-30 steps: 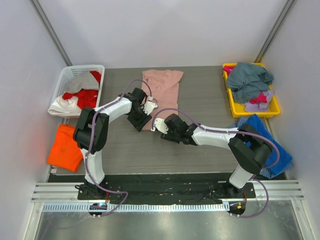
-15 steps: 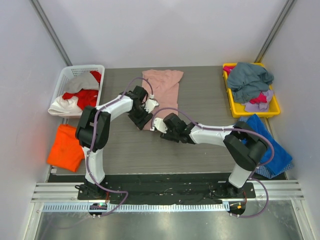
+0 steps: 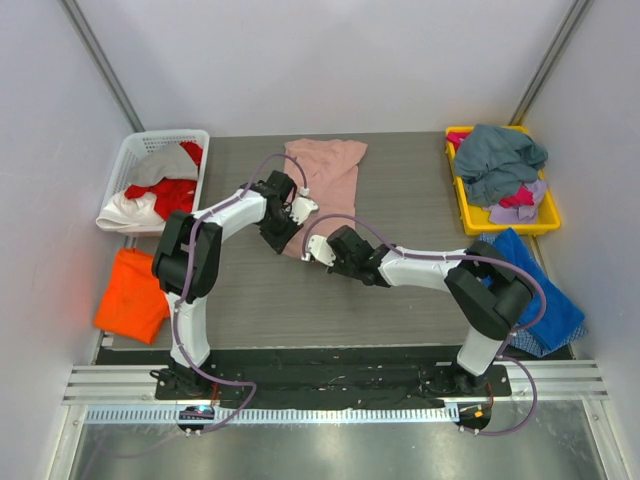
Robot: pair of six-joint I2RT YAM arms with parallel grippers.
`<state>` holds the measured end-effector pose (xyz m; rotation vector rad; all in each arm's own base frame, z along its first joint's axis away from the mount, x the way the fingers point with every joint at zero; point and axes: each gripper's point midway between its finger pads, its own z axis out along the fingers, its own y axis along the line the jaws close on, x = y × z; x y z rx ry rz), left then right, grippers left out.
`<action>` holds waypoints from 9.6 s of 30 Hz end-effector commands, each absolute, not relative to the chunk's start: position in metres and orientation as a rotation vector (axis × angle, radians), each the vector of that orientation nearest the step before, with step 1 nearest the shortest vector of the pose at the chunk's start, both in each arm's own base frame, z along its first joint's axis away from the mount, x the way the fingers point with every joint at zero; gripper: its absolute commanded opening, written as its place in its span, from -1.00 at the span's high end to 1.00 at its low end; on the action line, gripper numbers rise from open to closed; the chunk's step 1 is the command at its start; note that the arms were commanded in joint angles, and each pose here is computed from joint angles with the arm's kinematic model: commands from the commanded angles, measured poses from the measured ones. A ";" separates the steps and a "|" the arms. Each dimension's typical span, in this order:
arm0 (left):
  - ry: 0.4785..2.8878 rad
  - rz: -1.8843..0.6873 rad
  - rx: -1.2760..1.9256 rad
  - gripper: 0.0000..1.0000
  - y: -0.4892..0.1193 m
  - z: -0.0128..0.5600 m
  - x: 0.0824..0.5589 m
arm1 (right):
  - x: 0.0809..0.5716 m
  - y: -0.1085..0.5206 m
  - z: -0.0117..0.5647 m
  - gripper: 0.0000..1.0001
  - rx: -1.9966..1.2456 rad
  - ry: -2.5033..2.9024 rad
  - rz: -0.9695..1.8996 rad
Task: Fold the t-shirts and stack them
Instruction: Grab one side of the 2/3 rectangular tshirt with both arms, then fold the long partially folded tshirt into a neat square, then smooth out wrinkles on the folded tshirt
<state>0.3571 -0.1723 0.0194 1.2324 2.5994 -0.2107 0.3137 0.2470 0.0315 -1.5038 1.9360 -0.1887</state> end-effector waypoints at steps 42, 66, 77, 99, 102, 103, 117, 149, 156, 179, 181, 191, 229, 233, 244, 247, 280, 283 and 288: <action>2.489 -0.268 1.480 1.00 -0.160 0.048 0.201 | 0.145 0.291 0.064 0.98 -1.736 1.815 0.223; 2.181 -0.091 1.254 1.00 -0.179 0.132 0.278 | 0.267 0.266 0.183 0.98 -1.375 1.686 -0.121; 2.111 -0.067 1.170 1.00 -0.189 0.160 0.350 | 0.313 0.261 0.193 0.98 -1.300 1.714 -0.144; 2.172 -0.017 1.136 1.00 -0.197 0.117 0.479 | 0.434 0.242 0.148 0.98 -1.245 1.836 -0.202; 2.165 -0.012 1.126 1.00 -0.202 0.119 0.495 | 0.448 0.241 0.149 0.98 -1.232 1.832 -0.207; 2.148 -0.010 1.116 1.00 -0.204 0.125 0.503 | 0.453 0.241 0.140 0.98 -1.239 1.846 -0.211; 2.094 0.025 1.098 1.00 -0.211 0.136 0.542 | 0.484 0.225 0.147 0.98 -1.189 1.853 -0.233; 1.979 0.090 1.066 1.00 -0.226 0.157 0.592 | 0.497 0.197 0.175 0.98 -1.140 1.835 -0.298; 1.965 0.147 1.072 0.90 -0.232 0.147 0.600 | 0.501 0.189 0.171 0.98 -1.136 1.847 -0.307; 1.784 0.411 0.855 -0.30 -0.254 0.140 0.643 | 0.523 0.171 0.120 0.21 -1.135 1.921 -0.381; 1.787 0.415 0.845 -0.32 -0.254 0.141 0.642 | 0.521 0.169 0.118 0.17 -1.135 1.925 -0.381; 1.860 0.359 0.859 -0.36 -0.246 0.141 0.612 | 0.515 0.175 0.134 -0.05 -1.083 1.913 -0.323; 1.987 0.412 0.849 -0.39 -0.216 0.136 0.596 | 0.509 0.160 0.127 -0.16 -0.946 2.000 -0.364; 1.988 0.386 0.850 -0.43 -0.214 0.161 0.586 | 0.494 0.152 0.146 -0.18 -0.867 2.020 -0.353; 2.274 -0.017 0.958 -0.57 -0.185 0.133 0.554 | 0.469 0.165 0.137 -0.31 -0.656 2.173 -0.123; 2.343 -0.110 0.927 -0.59 -0.166 0.114 0.554 | 0.480 0.176 0.138 -0.32 -0.620 2.175 -0.073; 2.388 0.004 0.945 -0.53 -0.110 0.113 0.529 | 0.540 0.268 0.031 -0.33 -0.786 2.285 0.223; 2.363 0.038 0.954 -0.53 -0.106 0.129 0.527 | 0.524 0.258 0.019 -0.32 -0.858 2.331 0.197; 2.348 0.055 0.960 -0.53 -0.103 0.140 0.522 | 0.488 0.242 0.012 -0.32 -1.003 2.388 0.159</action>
